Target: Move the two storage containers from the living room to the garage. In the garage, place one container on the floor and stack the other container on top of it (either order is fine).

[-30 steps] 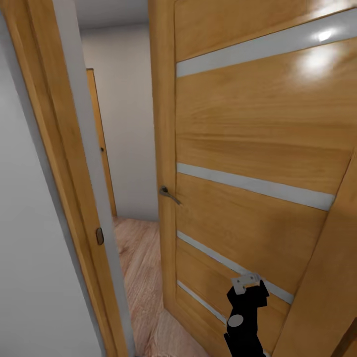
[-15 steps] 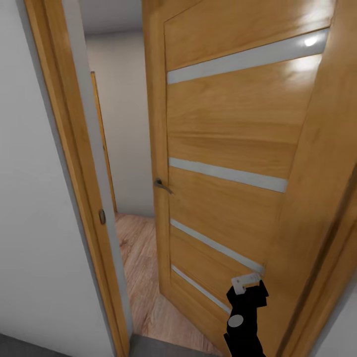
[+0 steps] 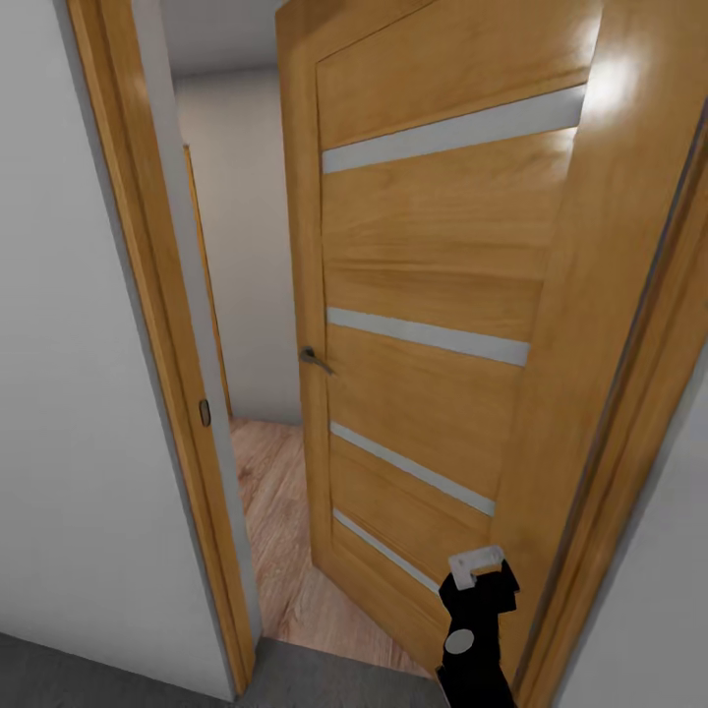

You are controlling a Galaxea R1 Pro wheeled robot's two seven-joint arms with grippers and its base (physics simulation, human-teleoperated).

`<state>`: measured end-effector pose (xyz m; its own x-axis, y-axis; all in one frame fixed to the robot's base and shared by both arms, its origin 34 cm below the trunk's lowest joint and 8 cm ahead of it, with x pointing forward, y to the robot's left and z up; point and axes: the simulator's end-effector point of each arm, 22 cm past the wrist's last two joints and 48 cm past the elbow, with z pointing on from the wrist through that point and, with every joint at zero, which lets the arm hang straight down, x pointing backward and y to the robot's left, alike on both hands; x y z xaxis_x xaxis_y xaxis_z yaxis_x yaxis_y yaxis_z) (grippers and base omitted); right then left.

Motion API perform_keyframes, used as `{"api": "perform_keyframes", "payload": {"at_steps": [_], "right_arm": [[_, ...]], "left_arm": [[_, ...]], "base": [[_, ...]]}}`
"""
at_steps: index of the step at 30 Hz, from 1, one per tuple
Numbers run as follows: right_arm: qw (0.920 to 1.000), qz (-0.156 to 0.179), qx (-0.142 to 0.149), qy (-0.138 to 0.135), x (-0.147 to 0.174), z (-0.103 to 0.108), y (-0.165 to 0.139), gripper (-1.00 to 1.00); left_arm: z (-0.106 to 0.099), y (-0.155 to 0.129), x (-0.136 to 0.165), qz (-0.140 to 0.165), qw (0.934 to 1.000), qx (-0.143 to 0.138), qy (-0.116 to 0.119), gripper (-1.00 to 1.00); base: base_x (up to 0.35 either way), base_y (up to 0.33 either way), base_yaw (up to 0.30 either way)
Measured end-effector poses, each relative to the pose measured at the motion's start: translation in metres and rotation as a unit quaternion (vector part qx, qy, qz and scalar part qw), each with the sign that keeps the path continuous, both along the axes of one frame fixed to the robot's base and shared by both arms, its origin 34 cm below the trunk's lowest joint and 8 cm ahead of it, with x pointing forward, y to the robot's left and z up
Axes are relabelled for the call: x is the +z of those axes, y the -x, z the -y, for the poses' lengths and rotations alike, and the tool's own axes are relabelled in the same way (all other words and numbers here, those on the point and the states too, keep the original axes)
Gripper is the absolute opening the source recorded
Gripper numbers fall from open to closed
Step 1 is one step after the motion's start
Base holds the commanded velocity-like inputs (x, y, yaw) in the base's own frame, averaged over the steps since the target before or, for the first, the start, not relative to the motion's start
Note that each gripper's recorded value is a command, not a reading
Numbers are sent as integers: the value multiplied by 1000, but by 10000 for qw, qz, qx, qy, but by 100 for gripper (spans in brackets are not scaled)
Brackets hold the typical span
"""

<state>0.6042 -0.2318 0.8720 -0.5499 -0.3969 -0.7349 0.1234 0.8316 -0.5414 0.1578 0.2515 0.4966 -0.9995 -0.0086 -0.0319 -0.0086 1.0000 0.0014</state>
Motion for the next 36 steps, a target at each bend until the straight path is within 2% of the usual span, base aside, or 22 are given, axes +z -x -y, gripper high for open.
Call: {"api": "perform_keyframes", "payload": {"at_steps": [3,6,9,20,29,34,35,36], "right_arm": [[9999,46,92,-54,1,-8,-6,100],[9999,-37,134,2,-1,-12,-8,100],[9999,-73,28,72,-2,-3,-2,100],[9995,113,56,293,14,-1,4,100],[9995,121,91,293,15,-5,4,100],[9993,63,186,332,15,-18,6,100],[9960,-52,752,472,15,-68,13,100],[9944,-172,876,570,13,-80,18,100]], "left_arm": [[0,-5,0,33,10000,2,-2,100],[0,-6,0,41,10000,5,-5,100],[0,-6,0,41,10000,11,-5,100],[0,-6,0,43,10000,7,-11,100],[0,-6,0,43,10000,-26,-8,100],[0,-7,0,45,10000,-30,1,100],[0,-7,0,45,10000,-30,2,100],[0,-7,0,45,10000,-31,4,100]], "base": [[0,0,0],[27,0,0],[140,0,0],[306,0,0],[329,0,0],[96,0,0],[25,0,0],[16,0,0]]}}
